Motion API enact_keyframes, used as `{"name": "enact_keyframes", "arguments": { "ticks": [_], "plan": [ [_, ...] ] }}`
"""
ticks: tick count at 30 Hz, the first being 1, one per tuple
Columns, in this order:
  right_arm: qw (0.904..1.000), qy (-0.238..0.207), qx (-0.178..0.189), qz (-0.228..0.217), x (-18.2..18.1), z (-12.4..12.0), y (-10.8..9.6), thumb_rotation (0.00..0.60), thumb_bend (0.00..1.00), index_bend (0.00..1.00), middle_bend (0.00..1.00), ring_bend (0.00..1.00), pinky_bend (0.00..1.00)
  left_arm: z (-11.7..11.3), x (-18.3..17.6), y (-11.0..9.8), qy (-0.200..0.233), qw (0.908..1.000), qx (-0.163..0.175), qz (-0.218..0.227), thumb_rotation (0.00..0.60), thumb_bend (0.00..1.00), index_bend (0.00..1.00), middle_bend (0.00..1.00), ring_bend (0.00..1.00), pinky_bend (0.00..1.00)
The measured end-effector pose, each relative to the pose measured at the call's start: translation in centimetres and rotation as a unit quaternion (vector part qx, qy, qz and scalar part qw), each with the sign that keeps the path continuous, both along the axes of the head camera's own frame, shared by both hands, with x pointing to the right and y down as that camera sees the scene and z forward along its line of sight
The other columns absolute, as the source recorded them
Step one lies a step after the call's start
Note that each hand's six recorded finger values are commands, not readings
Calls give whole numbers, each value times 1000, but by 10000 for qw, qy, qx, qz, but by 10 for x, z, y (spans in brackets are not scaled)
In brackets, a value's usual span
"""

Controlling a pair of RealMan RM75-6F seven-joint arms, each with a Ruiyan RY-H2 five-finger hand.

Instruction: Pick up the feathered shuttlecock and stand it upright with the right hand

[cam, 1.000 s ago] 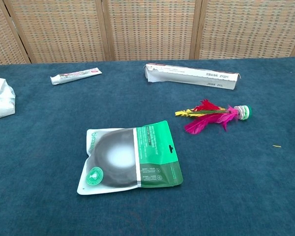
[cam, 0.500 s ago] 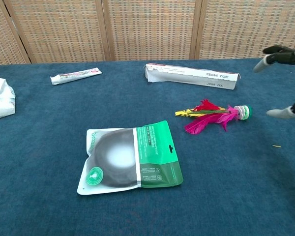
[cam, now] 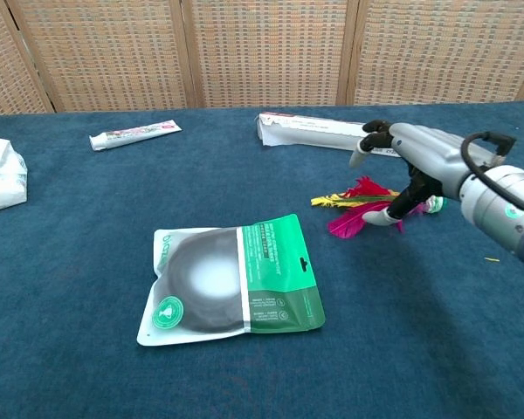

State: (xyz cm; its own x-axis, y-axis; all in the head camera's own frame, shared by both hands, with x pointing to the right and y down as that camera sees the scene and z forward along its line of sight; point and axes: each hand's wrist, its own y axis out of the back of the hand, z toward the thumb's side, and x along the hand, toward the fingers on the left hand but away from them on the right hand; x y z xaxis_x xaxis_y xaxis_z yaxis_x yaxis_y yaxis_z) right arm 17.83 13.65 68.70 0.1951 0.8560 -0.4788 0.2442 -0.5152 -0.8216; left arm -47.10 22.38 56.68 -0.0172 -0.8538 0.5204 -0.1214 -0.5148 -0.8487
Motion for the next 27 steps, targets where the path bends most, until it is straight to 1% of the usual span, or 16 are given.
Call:
{"name": "enact_keyframes", "arguments": {
  "ticks": [5, 10, 20, 24, 27],
  "plan": [
    [9999, -41, -26, 92, -14, 13, -4, 600, 192, 305, 0, 0, 0, 2, 0, 0, 16, 10000, -35, -8, 600, 0, 0, 0, 0, 0],
    [9998, -62, -29, 183, -20, 22, -10, 600, 195, 314, 6, 0, 0, 3, -1, 0, 25, 10000, -58, -22, 600, 0, 0, 0, 0, 0],
    [9993, -57, -46, 371, -20, 39, -20, 600, 210, 383, 55, 0, 0, 5, -3, -1, 34, 9999, -78, -65, 600, 0, 0, 0, 0, 0],
    [9991, -30, -49, 411, -19, 44, -22, 600, 210, 432, 106, 0, 0, 6, -3, -1, 32, 9999, -94, -67, 600, 0, 0, 0, 0, 0],
    [9989, -40, -34, 460, -17, 47, -23, 600, 215, 435, 111, 0, 0, 6, -3, -1, 32, 9999, -104, -57, 600, 0, 0, 0, 0, 0]
  ]
}}
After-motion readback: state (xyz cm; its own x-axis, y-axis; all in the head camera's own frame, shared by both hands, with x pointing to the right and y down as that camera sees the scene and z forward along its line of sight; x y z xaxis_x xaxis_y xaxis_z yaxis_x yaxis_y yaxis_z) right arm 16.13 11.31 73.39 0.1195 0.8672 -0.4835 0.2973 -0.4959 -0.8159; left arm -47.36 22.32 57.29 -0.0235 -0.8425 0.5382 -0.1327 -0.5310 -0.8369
